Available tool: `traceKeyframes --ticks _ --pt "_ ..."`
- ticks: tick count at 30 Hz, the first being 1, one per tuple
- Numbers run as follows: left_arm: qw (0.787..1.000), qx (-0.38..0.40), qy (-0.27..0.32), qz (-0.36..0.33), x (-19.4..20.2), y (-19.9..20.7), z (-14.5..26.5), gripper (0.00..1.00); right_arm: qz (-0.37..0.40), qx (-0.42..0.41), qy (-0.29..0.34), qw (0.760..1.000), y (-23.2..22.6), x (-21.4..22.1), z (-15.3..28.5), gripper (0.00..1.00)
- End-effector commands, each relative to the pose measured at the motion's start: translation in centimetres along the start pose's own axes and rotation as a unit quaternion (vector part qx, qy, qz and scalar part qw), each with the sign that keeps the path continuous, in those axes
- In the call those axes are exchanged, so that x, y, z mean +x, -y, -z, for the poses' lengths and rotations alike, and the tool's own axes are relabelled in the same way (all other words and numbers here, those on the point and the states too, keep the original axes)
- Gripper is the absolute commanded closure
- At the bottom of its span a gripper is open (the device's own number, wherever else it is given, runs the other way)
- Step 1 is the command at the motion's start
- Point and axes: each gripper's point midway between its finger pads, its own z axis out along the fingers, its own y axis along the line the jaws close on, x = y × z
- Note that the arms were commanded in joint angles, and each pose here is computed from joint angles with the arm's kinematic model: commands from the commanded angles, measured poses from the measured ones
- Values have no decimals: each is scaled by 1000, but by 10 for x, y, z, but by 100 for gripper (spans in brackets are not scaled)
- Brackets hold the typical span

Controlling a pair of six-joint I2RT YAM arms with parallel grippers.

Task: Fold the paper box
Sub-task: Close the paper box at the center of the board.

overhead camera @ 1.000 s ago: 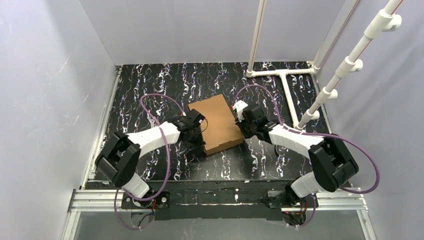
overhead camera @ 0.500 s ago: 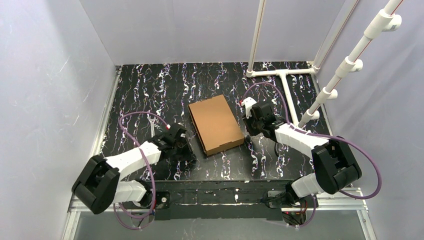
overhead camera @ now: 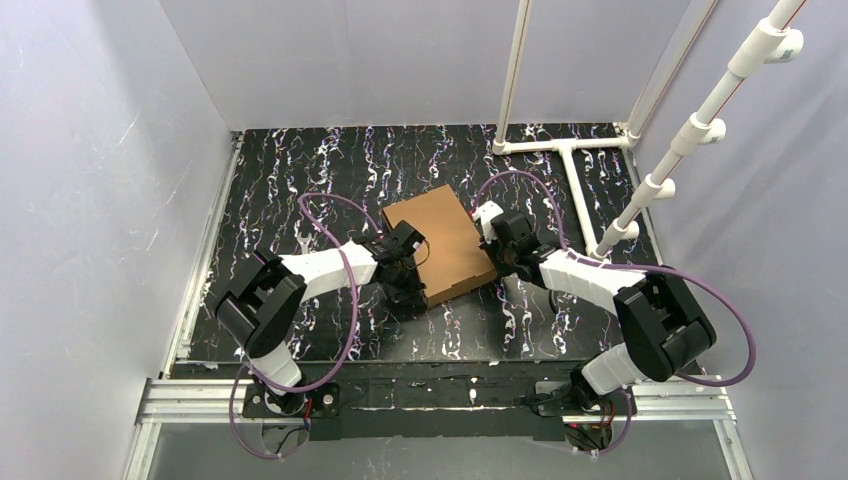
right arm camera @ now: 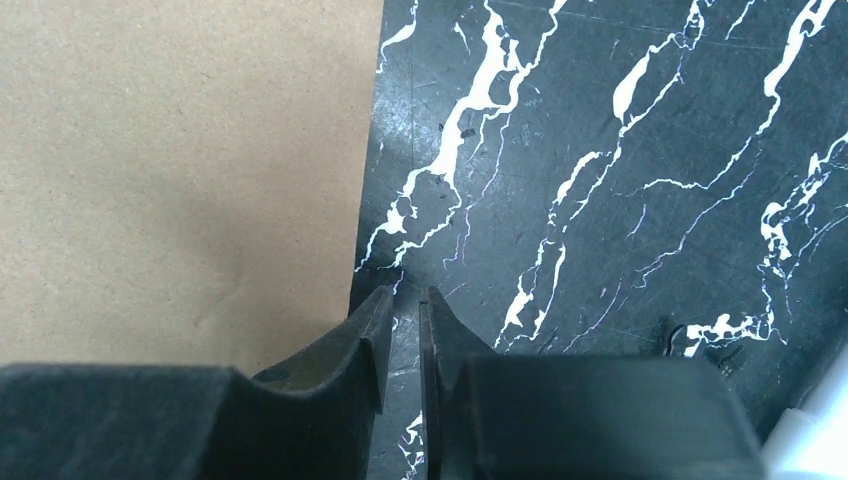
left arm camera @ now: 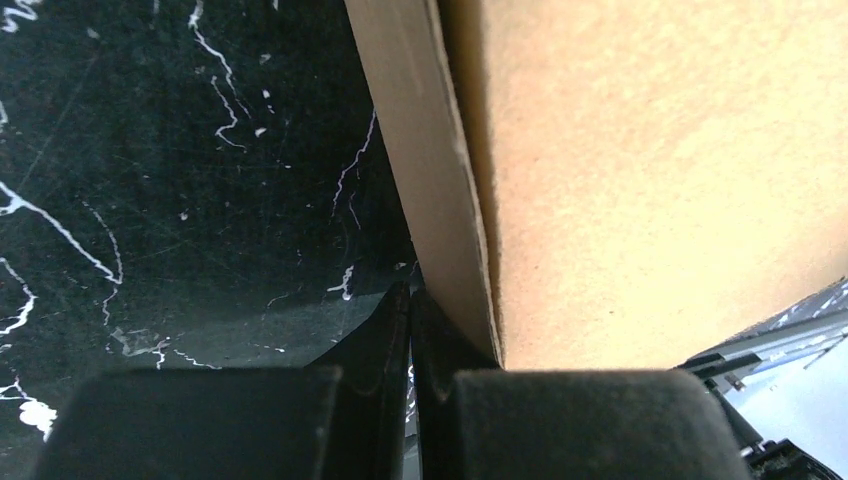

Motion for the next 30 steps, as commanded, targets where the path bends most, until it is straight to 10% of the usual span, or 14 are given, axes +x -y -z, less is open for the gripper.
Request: traceKeyframes --ticks 1,16,30 --pt "997 55 58 -2 -22 45 21 100 9 -72 22 997 -40 -12 2 72" --pt "996 72 29 37 29 -28 33 100 -20 -33 16 999 6 -7 1 69" --pt "997 75 -11 -17 -11 85 1 100 25 -87 7 996 -45 -8 -2 75"
